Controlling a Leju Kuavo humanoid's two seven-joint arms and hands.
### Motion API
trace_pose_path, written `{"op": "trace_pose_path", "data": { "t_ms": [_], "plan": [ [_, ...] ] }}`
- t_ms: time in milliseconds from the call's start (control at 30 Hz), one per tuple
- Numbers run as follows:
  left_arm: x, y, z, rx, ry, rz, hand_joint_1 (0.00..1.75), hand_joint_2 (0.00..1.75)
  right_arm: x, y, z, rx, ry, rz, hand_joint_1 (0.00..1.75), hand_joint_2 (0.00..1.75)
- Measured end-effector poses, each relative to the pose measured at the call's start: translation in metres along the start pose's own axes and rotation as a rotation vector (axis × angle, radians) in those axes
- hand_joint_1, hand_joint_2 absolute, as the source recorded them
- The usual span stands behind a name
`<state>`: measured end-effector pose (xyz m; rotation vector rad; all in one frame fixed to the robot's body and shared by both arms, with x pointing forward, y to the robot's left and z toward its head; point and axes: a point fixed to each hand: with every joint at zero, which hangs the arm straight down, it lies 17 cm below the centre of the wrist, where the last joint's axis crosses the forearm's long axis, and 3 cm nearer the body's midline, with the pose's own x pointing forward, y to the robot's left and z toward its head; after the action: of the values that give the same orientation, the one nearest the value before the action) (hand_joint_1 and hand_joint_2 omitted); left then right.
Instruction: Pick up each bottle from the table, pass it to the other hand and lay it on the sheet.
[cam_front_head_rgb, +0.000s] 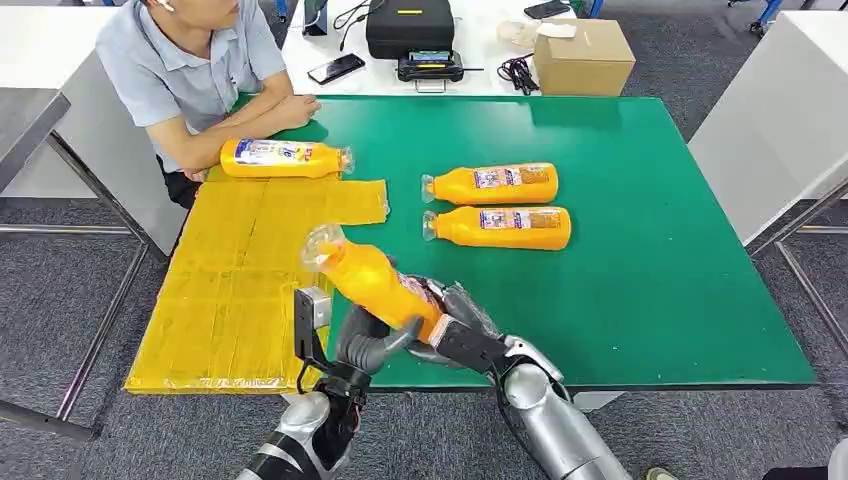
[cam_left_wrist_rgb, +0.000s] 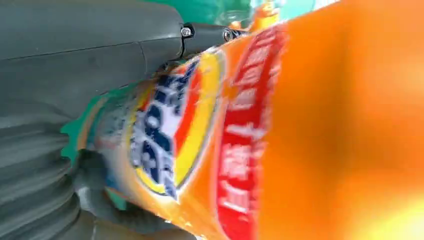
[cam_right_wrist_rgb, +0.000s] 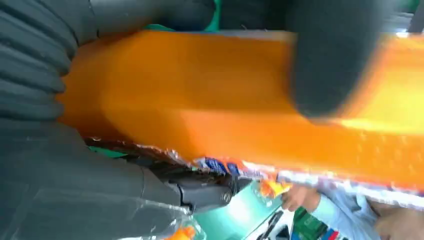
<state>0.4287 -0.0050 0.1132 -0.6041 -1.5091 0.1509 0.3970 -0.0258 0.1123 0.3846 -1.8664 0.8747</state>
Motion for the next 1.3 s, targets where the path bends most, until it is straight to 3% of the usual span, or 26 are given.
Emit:
{"op": "trace_pose_path", "data": {
  "t_ms": [33, 67, 267, 333, 367, 400, 467, 900, 1033, 1200, 1300],
  "plan": [
    [0.004, 0.001, -0.001, 0.003, -0.013, 0.005, 1.68, 1.75, -0.001, 0.002, 0.0, 0.004, 0.002, -0.005, 1.75, 1.75],
    [0.008, 0.001, -0.001, 0.004, -0.022, 0.014, 1.75, 1.75, -0.002, 0.004, 0.001, 0.007, 0.004, -0.01, 1.75, 1.75],
    [0.019, 0.005, 0.0, 0.003, -0.06, 0.048, 1.75, 1.75, -0.005, 0.007, -0.002, 0.016, 0.009, -0.021, 1.73, 1.75],
    [0.02, 0.005, 0.001, 0.001, -0.066, 0.051, 1.75, 1.75, -0.005, 0.008, -0.003, 0.018, 0.008, -0.023, 1.45, 1.75],
    [0.022, 0.006, 0.001, 0.002, -0.069, 0.054, 1.75, 1.75, -0.005, 0.009, -0.003, 0.019, 0.007, -0.024, 1.1, 1.75],
    [0.022, 0.007, 0.001, 0.006, -0.071, 0.059, 1.75, 1.75, -0.005, 0.009, -0.004, 0.02, 0.007, -0.025, 0.26, 1.75],
    [0.023, 0.009, 0.001, 0.011, -0.072, 0.062, 1.75, 1.75, -0.006, 0.009, -0.004, 0.02, 0.009, -0.028, 0.0, 1.75],
    [0.025, 0.009, 0.001, 0.004, -0.083, 0.011, 1.75, 1.75, -0.018, 0.015, -0.002, 0.012, 0.049, -0.028, 0.0, 1.75],
    [0.03, 0.017, -0.003, 0.055, -0.121, -0.329, 1.75, 1.75, -0.029, 0.012, 0.005, -0.015, 0.088, 0.001, 0.0, 1.75],
    [0.071, 0.014, -0.009, 0.077, -0.243, -0.639, 1.75, 1.75, -0.04, 0.004, 0.017, -0.065, 0.128, 0.045, 0.0, 1.75],
    [0.105, 0.013, -0.008, 0.148, -0.367, -1.071, 1.75, 1.75, -0.04, -0.001, 0.02, -0.083, 0.135, 0.066, 0.0, 1.75]
  ]
}}
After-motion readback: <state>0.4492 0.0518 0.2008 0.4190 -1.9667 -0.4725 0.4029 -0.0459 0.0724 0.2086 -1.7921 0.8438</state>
